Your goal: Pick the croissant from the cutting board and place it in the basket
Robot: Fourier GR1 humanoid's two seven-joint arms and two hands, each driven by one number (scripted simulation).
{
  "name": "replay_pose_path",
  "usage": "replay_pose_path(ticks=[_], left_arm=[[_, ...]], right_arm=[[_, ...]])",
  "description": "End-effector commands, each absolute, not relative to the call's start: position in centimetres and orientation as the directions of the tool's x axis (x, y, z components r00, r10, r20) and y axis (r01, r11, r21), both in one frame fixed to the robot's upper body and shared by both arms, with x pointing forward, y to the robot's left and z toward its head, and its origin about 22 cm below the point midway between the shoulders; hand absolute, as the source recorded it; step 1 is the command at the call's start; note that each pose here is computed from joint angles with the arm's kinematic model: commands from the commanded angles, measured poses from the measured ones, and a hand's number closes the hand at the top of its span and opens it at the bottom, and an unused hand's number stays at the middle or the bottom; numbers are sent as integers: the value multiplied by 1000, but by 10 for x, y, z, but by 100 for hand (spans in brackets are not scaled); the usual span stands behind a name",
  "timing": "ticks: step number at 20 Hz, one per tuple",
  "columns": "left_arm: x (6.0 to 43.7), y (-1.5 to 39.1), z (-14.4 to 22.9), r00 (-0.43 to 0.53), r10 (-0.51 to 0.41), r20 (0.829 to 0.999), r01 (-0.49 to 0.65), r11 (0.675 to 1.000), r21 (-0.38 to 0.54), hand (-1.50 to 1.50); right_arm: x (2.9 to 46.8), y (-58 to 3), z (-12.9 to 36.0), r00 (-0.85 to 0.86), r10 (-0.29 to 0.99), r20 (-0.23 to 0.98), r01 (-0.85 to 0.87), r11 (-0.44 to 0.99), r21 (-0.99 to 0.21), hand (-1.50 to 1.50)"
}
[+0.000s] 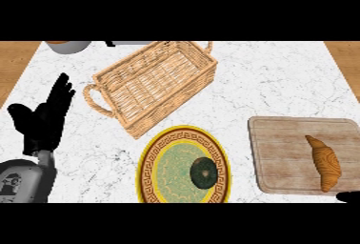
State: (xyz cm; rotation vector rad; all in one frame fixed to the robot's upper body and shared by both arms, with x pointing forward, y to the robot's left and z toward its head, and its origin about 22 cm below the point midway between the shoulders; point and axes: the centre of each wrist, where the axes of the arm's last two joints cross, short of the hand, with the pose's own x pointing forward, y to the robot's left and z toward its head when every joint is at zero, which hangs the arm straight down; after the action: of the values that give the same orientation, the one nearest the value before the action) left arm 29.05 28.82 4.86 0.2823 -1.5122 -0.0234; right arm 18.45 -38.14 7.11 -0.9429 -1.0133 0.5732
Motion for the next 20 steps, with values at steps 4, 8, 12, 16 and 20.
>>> replay_pose_path(ticks=[4,8,12,16,20], left_arm=[[289,294,33,56,-198,979,-159,966,205,0],[300,304,53,63,-192,979,-165,966,200,0],[289,298,42,70,-190,979,-174,964,199,0],[279,293,45,64,-193,979,-170,965,201,0],[279,284,39,59,-189,980,-163,967,197,0]], right_arm=[[182,-387,46,407,796,447,41,474,-880,-150],[181,-375,31,403,795,452,57,471,-880,-150],[192,-366,43,396,790,468,64,485,-872,-150],[193,-381,18,395,778,489,75,503,-861,-150],[190,-361,14,409,793,452,49,476,-878,-150]])
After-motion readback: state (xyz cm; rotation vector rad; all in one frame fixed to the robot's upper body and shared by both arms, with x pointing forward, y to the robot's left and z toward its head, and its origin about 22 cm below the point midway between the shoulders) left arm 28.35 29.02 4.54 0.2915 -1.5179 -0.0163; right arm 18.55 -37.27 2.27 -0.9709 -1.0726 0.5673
